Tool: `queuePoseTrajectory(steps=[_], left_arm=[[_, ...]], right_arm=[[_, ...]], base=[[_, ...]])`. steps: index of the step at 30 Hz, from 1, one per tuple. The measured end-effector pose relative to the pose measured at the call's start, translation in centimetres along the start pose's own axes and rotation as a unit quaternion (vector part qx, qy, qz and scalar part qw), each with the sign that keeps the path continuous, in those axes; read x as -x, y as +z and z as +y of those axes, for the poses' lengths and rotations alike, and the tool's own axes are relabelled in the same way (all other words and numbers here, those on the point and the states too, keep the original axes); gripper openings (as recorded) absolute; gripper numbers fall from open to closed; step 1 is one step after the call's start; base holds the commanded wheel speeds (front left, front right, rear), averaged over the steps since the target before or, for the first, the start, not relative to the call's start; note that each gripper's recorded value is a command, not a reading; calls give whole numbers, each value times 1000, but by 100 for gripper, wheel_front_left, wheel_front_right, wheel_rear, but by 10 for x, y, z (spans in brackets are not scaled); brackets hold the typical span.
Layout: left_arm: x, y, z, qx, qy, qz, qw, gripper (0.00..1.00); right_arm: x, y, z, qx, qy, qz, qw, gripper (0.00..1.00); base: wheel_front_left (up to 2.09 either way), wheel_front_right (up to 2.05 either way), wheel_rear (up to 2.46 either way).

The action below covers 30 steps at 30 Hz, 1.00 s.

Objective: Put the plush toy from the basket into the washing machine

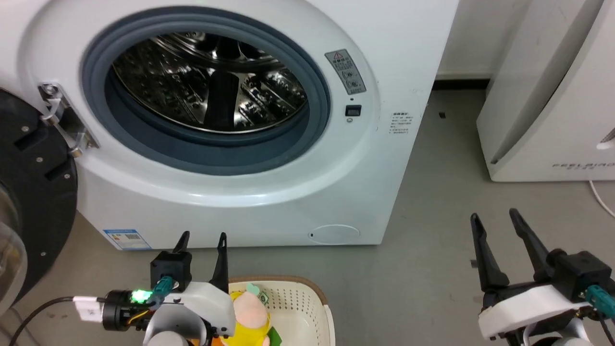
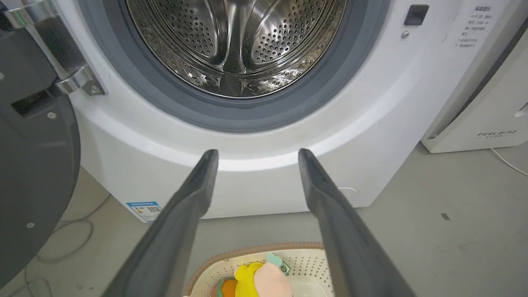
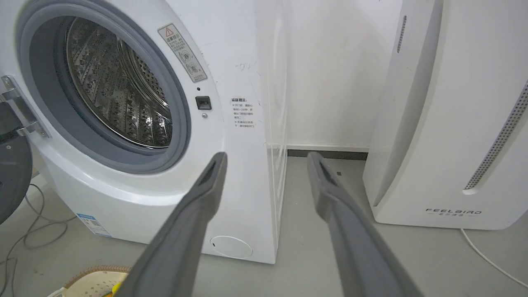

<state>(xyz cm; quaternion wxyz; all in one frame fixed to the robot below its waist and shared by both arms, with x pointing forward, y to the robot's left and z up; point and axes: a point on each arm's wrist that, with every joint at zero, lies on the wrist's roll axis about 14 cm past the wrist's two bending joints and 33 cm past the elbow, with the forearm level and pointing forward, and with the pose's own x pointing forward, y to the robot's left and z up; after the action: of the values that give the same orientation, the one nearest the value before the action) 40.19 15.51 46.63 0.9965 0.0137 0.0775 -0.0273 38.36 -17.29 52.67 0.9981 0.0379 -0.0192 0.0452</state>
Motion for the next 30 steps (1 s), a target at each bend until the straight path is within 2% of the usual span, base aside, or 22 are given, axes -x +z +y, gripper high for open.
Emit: queuePoseTrajectory(steps=[13,30], left_arm=[[-31,-75,-21,3,-39,125,991,100],[-53,-171,-25,-1,-53,276,960,100]], right_arm=[[-21,-15,-13,-18,-17,7,1000,100],[-54,-48,-32,-41,-39,23,998,100]], base=[[0,0,0],[0,0,0]])
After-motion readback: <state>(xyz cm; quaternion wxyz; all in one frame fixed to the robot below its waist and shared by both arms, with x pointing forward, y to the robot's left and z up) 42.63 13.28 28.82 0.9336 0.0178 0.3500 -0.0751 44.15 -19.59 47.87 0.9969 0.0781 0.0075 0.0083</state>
